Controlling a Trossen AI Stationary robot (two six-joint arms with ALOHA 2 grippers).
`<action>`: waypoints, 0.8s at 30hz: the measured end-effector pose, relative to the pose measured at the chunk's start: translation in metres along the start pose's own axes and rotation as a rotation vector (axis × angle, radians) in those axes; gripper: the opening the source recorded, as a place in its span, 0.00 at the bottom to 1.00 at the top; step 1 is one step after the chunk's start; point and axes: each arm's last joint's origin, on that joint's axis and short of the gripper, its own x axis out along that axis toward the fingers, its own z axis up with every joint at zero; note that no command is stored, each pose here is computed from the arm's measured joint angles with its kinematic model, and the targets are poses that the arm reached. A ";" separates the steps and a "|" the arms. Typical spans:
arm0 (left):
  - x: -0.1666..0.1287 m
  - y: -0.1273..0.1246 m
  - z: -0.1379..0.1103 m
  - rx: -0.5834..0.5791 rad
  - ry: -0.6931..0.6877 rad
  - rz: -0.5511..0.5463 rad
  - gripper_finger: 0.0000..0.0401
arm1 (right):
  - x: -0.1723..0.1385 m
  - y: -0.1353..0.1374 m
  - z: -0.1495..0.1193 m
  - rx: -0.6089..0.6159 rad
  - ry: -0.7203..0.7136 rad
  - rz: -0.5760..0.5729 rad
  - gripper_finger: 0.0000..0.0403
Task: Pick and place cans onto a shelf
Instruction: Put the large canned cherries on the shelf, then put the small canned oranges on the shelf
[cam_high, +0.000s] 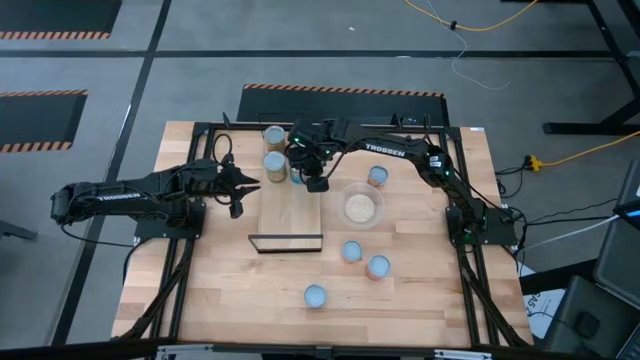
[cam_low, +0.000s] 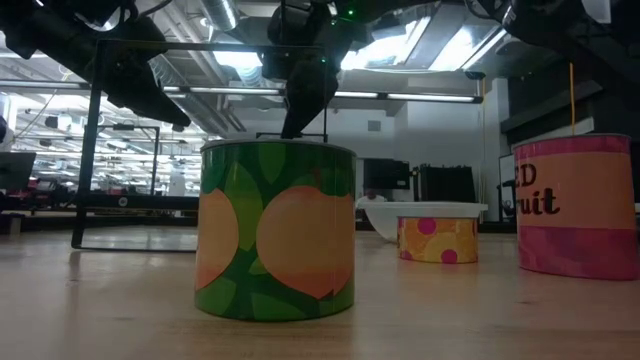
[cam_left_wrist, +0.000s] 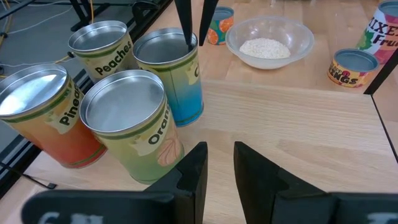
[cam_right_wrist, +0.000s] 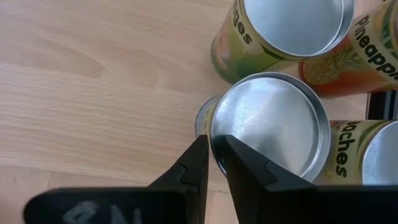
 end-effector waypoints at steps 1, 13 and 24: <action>0.000 0.000 0.000 0.000 0.000 0.000 0.18 | 0.000 0.000 0.000 0.000 -0.001 0.000 0.14; 0.000 0.000 0.000 0.000 0.000 0.000 0.18 | -0.017 0.000 0.005 -0.004 -0.021 -0.013 0.14; 0.000 0.000 0.000 0.008 0.003 0.002 0.18 | -0.077 0.006 0.002 -0.003 -0.045 -0.032 0.14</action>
